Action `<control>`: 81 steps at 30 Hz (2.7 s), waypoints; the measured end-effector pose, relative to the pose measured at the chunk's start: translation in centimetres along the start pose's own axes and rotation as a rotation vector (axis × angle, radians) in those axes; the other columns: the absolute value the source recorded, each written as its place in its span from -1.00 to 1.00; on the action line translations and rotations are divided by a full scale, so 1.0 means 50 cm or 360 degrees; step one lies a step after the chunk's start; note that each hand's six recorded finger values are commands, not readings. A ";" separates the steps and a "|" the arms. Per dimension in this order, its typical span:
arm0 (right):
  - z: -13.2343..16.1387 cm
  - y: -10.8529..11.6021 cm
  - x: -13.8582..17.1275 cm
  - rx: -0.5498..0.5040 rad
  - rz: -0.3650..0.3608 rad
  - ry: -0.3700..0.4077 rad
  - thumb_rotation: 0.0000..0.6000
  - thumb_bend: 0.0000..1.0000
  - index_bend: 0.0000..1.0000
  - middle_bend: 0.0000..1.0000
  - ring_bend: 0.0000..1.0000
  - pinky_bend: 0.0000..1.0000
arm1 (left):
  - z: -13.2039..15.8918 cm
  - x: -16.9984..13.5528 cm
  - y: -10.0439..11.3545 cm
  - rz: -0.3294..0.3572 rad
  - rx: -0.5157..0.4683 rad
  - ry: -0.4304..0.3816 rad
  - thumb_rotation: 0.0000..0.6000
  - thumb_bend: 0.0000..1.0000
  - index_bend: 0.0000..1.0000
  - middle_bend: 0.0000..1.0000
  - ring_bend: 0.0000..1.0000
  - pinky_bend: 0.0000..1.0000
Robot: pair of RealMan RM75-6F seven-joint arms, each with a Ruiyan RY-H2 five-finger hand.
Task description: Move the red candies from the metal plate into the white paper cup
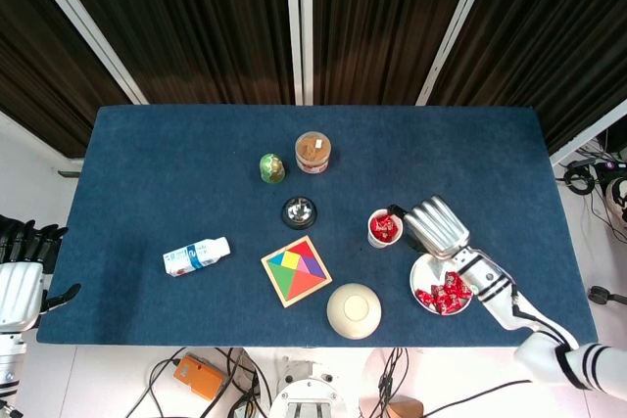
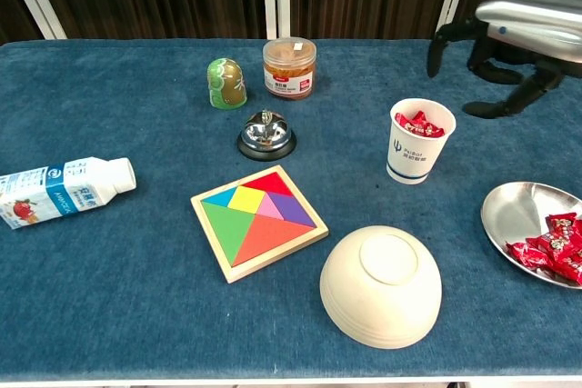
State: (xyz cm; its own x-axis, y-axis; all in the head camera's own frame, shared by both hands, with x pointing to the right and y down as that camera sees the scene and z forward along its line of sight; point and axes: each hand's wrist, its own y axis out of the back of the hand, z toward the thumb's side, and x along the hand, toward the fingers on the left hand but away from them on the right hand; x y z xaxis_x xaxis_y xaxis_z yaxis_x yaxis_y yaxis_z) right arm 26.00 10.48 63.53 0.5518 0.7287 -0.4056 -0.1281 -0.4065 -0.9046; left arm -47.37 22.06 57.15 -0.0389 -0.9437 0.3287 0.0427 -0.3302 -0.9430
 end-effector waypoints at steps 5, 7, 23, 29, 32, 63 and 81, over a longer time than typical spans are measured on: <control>-0.023 -0.011 0.103 0.0025 0.0050 -0.0020 1.00 -0.46 -0.08 0.87 1.00 1.00 | 0.002 0.001 -0.001 0.0002 -0.0005 -0.0006 1.00 -1.00 -0.66 -0.69 -0.93 -1.00; -0.026 -0.026 0.134 0.0026 0.0096 -0.0029 1.00 -0.48 -0.07 0.87 1.00 1.00 | 0.004 0.002 -0.002 0.0003 -0.0006 -0.0010 1.00 -1.00 -0.66 -0.69 -0.93 -1.00; -0.043 -0.151 0.198 0.0085 0.0442 -0.0041 1.00 -0.48 0.01 0.87 1.00 1.00 | 0.005 -0.003 0.002 0.0005 0.0001 -0.0003 1.00 -1.00 -0.66 -0.69 -0.93 -1.00; -0.032 -0.173 0.179 0.0085 0.0478 -0.0002 1.00 -0.45 0.01 0.87 1.00 1.00 | 0.005 -0.003 0.002 0.0004 0.0003 -0.0001 1.00 -1.00 -0.66 -0.69 -0.92 -1.00; -0.025 -0.178 0.167 0.0080 0.0481 0.0022 1.00 -0.38 0.02 0.87 1.00 1.00 | 0.004 -0.004 0.002 0.0005 0.0004 0.0001 1.00 -1.00 -0.66 -0.69 -0.93 -1.00; -0.021 -0.179 0.144 0.0080 0.0470 0.0039 1.00 0.16 0.30 0.87 1.00 1.00 | -0.002 -0.008 0.000 0.0006 -0.0005 0.0011 1.00 -1.00 -0.66 -0.69 -0.93 -1.00; -0.020 -0.003 -0.015 -0.0019 0.0092 -0.0003 1.00 0.16 0.26 0.87 1.00 1.00 | 0.003 -0.008 0.003 0.0016 -0.0003 0.0003 1.00 -1.00 -0.66 -0.69 -0.93 -1.00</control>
State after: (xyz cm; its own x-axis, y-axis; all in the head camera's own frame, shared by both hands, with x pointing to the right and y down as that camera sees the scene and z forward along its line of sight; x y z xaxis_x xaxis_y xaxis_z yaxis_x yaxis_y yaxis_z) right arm 26.44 9.45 64.11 0.5421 0.7049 -0.4575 -0.1498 -0.4546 -0.8780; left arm -47.21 22.36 56.89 -0.0400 -0.9468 0.3193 0.0409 -0.3208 -0.9463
